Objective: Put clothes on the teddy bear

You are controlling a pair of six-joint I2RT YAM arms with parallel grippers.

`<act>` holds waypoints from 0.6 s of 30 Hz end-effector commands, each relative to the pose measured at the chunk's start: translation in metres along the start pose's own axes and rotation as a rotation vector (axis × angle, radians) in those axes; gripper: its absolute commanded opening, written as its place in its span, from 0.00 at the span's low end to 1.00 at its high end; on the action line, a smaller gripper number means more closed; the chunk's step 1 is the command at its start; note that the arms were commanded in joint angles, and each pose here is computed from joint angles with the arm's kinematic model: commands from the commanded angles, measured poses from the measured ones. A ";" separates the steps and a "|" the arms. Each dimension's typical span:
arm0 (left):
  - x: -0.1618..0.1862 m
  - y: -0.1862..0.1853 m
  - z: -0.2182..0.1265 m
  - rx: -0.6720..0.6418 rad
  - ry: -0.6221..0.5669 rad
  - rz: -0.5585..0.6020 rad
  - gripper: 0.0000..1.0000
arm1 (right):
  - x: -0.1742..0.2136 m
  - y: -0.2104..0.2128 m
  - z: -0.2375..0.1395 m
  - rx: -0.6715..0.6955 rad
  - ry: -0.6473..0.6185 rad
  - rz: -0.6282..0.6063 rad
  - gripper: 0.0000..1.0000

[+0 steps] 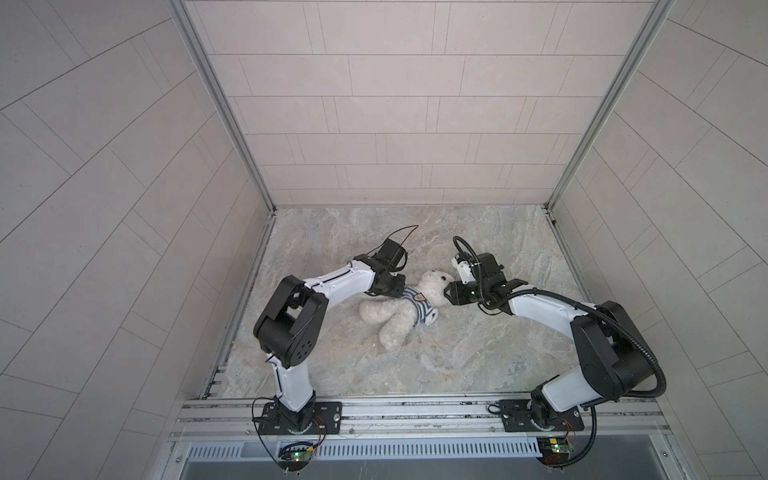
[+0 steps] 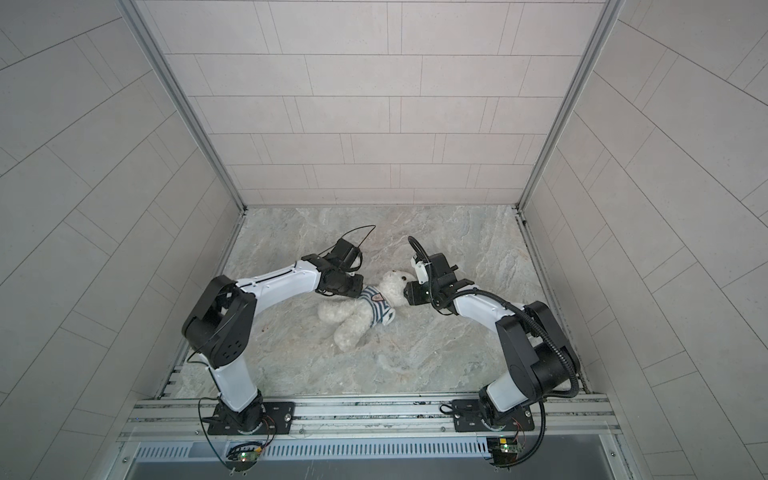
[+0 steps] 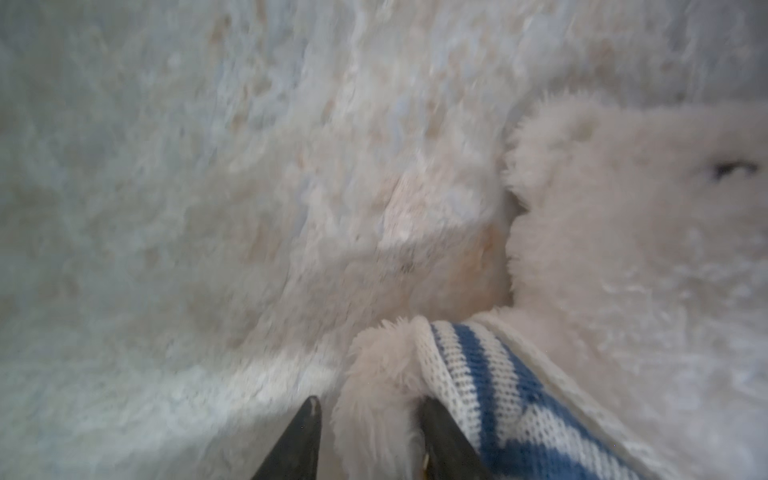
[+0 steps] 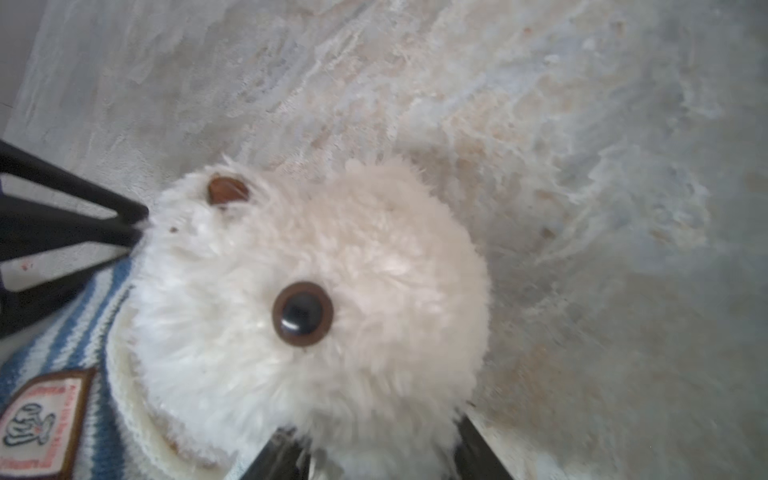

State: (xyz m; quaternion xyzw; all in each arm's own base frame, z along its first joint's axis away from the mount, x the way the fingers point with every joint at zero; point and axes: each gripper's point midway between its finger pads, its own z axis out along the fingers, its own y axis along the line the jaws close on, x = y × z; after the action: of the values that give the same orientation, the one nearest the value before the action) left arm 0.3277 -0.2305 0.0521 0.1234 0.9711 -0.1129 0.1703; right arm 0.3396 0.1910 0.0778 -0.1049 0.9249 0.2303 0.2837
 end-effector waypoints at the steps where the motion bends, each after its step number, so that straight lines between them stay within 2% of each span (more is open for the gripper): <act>1: 0.025 0.006 -0.008 -0.007 -0.001 -0.029 0.45 | -0.001 0.010 0.001 -0.036 0.001 -0.022 0.51; 3: 0.030 0.014 -0.017 -0.006 -0.014 -0.056 0.49 | 0.001 0.008 -0.001 -0.025 0.004 -0.020 0.53; 5: 0.028 0.018 -0.030 -0.002 -0.039 -0.067 0.58 | 0.002 0.005 -0.007 -0.007 -0.003 -0.020 0.55; 8: 0.022 0.013 -0.059 0.022 -0.075 -0.025 0.67 | 0.006 0.001 -0.020 0.013 -0.022 -0.010 0.57; 11: 0.020 0.000 -0.089 0.043 -0.100 0.029 0.71 | 0.015 0.000 -0.031 0.019 -0.029 0.003 0.57; 14: 0.025 -0.020 -0.114 0.037 -0.116 0.104 0.72 | 0.021 0.002 -0.043 0.007 -0.054 0.026 0.58; 18: 0.039 -0.067 -0.130 0.126 -0.119 0.127 0.62 | 0.034 0.006 -0.062 0.000 -0.079 0.037 0.58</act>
State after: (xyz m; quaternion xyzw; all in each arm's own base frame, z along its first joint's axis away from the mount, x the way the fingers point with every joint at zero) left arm 0.2584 -0.2426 0.1659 0.1784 0.9367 -0.1688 0.2497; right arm 0.2939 0.1707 0.1058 -0.0936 0.9115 0.2422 0.3190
